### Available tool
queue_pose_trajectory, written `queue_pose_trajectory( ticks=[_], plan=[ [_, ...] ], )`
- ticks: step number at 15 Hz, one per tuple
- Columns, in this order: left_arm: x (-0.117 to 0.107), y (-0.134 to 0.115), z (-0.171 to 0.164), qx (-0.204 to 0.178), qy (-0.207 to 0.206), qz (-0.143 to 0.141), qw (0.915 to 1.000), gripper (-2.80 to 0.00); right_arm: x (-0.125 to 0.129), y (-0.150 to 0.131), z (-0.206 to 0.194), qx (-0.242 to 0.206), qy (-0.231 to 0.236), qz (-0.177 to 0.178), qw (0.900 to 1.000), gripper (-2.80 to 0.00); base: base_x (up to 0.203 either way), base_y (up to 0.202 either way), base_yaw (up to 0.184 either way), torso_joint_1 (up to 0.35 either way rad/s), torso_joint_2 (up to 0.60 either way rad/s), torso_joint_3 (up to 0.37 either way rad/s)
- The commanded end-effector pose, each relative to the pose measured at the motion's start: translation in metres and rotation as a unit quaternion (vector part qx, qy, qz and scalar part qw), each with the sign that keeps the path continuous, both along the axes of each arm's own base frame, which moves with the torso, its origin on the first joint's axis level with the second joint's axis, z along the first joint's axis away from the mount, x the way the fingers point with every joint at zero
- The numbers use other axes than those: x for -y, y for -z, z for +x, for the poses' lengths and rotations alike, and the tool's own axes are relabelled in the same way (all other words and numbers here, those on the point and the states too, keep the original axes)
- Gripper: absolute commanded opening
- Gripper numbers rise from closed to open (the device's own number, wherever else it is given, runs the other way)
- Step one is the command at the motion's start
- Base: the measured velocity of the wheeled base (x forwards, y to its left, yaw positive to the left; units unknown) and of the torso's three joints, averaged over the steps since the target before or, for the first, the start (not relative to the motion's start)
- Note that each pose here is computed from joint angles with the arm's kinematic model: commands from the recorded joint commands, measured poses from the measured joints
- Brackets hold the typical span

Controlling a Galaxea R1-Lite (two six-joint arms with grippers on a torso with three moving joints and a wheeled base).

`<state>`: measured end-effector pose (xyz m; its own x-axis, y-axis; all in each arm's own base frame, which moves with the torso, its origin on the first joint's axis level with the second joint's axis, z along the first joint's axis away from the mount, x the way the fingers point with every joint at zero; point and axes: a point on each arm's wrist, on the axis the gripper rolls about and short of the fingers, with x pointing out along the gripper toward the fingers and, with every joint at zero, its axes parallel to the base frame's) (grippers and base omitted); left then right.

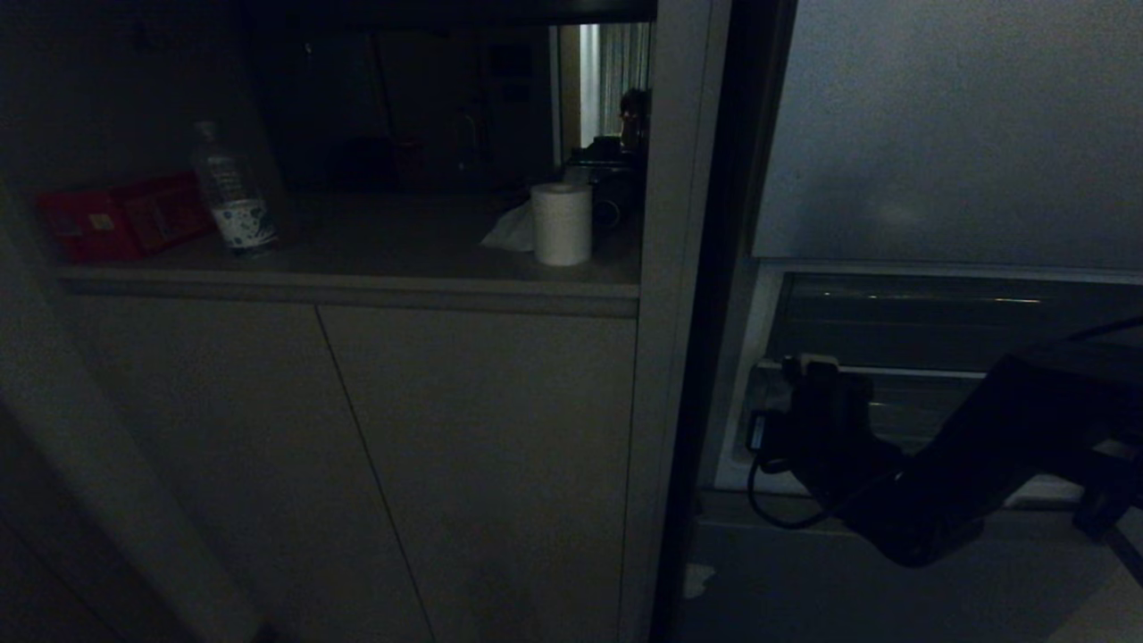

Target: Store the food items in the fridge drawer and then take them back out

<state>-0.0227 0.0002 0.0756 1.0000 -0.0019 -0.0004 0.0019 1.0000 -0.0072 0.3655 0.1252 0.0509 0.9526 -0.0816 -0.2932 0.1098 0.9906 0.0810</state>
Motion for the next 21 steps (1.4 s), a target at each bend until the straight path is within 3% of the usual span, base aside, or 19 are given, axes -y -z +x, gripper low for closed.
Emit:
queue_pose_trajectory(
  ticks=[1,4,5,21],
  plan=[
    [0.0,0.0,0.0,0.0,0.0,0.0,1.0,-2.8,0.0,0.0,-0.001,0.0,0.0,-0.006,1.0,-2.8,0.0,0.0,0.0,0.0,0.0,0.0],
    [0.0,0.0,0.0,0.0,0.0,0.0,1.0,-2.8,0.001,-0.001,-0.002,0.001,0.003,-0.004,1.0,-2.8,0.0,0.0,0.0,0.0,0.0,0.0],
    [0.0,0.0,0.0,0.0,0.0,0.0,1.0,-2.8,0.002,0.001,-0.003,-0.004,0.005,-0.01,1.0,0.0,0.0,0.0,0.0,0.0,0.0,0.0],
    [0.0,0.0,0.0,0.0,0.0,0.0,1.0,-2.8,0.013,0.005,0.008,0.0,0.021,0.0,1.0,0.0,0.0,0.0,0.0,0.0,0.0,0.0]
  ],
)
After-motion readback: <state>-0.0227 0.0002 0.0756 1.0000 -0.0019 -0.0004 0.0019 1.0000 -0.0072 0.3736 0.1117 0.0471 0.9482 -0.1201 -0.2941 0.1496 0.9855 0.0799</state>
